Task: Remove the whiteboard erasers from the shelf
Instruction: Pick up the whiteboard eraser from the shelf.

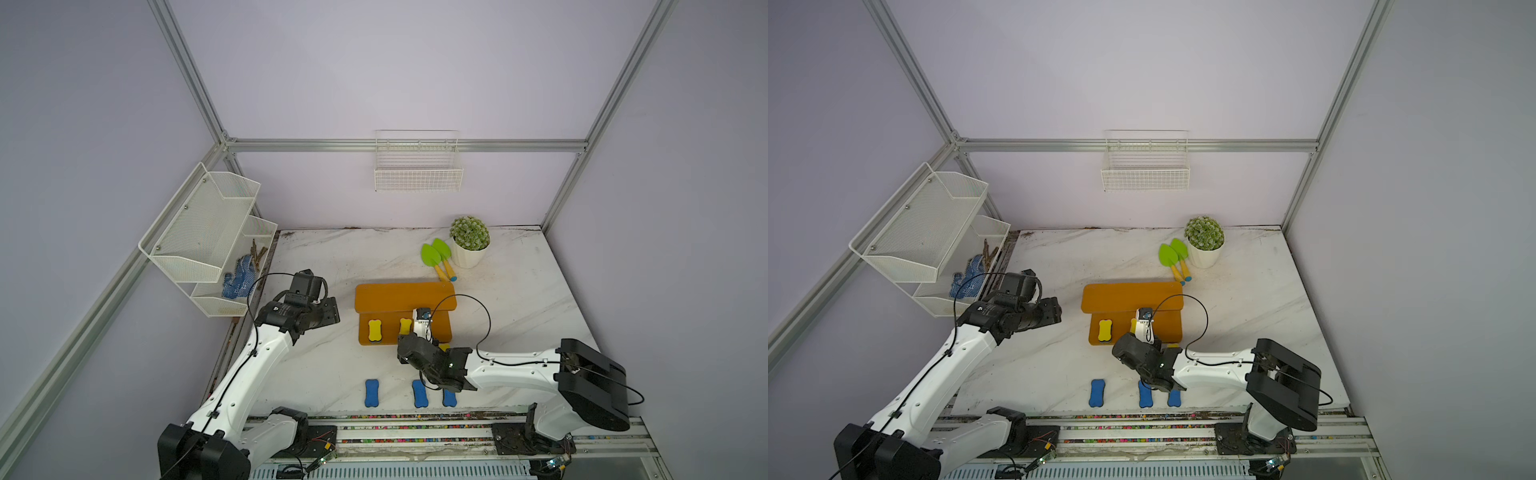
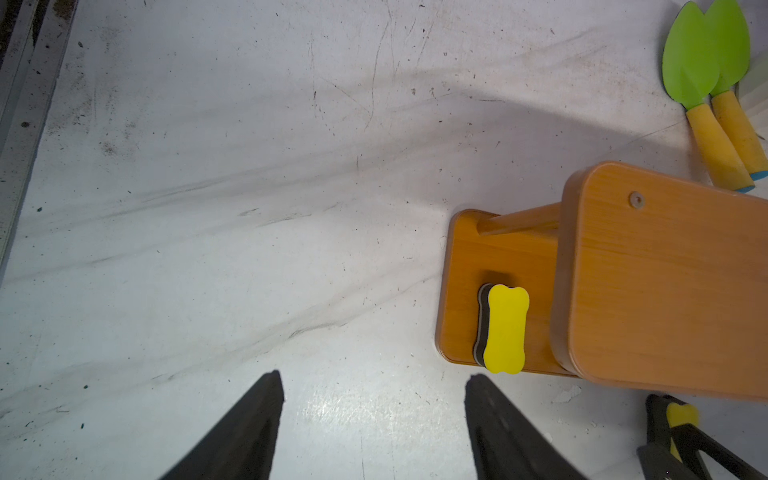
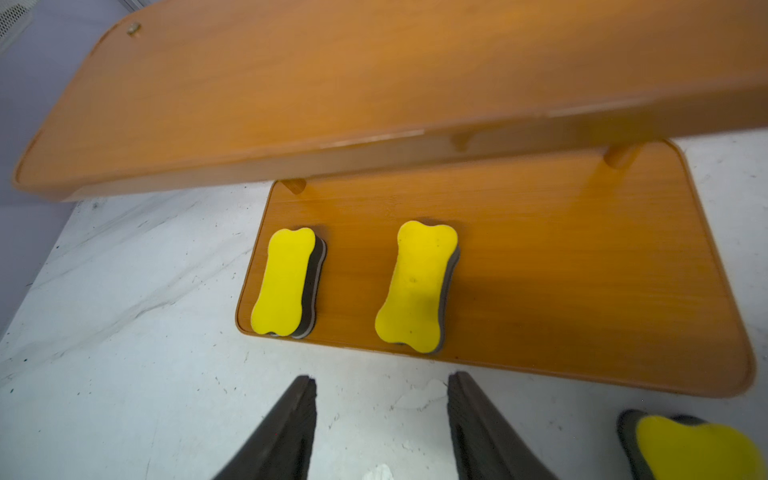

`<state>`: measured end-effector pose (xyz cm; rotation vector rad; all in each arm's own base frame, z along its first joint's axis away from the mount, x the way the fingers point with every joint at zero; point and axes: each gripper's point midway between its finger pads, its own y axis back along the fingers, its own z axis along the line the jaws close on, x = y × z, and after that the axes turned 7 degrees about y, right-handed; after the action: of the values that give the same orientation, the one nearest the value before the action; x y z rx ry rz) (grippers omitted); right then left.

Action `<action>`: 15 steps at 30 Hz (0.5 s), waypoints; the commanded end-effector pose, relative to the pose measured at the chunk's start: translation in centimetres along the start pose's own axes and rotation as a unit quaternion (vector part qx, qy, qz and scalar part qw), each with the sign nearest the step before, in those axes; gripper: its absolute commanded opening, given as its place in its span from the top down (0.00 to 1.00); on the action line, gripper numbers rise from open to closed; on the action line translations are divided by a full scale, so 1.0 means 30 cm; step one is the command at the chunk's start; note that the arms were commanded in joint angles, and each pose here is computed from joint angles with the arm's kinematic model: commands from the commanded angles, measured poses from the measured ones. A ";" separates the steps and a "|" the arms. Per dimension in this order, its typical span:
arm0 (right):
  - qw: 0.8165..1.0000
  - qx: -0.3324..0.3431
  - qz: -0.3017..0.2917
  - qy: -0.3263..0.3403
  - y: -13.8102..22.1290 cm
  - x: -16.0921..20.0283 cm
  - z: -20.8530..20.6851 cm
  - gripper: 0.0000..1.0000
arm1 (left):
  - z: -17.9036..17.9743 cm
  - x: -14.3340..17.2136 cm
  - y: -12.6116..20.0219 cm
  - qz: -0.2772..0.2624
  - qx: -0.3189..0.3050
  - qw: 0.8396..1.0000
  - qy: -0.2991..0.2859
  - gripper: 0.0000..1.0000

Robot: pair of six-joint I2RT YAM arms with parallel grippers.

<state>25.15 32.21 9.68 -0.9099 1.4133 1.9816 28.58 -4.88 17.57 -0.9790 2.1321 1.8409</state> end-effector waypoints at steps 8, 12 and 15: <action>0.996 0.069 -0.040 0.027 -0.065 -0.002 -0.021 0.41 | -0.005 -0.024 0.060 -0.033 0.022 0.999 -0.003 0.27; 0.995 0.082 -0.048 0.038 -0.083 -0.007 -0.020 0.39 | -0.004 -0.020 0.063 -0.034 0.024 0.999 -0.004 0.27; 0.994 0.086 -0.048 0.041 -0.095 -0.002 -0.018 0.39 | -0.003 -0.021 0.066 -0.035 0.024 0.999 -0.004 0.27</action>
<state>27.09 32.54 7.61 -0.9487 1.5187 1.7932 27.88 -4.70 18.84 -1.0187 2.1151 1.7834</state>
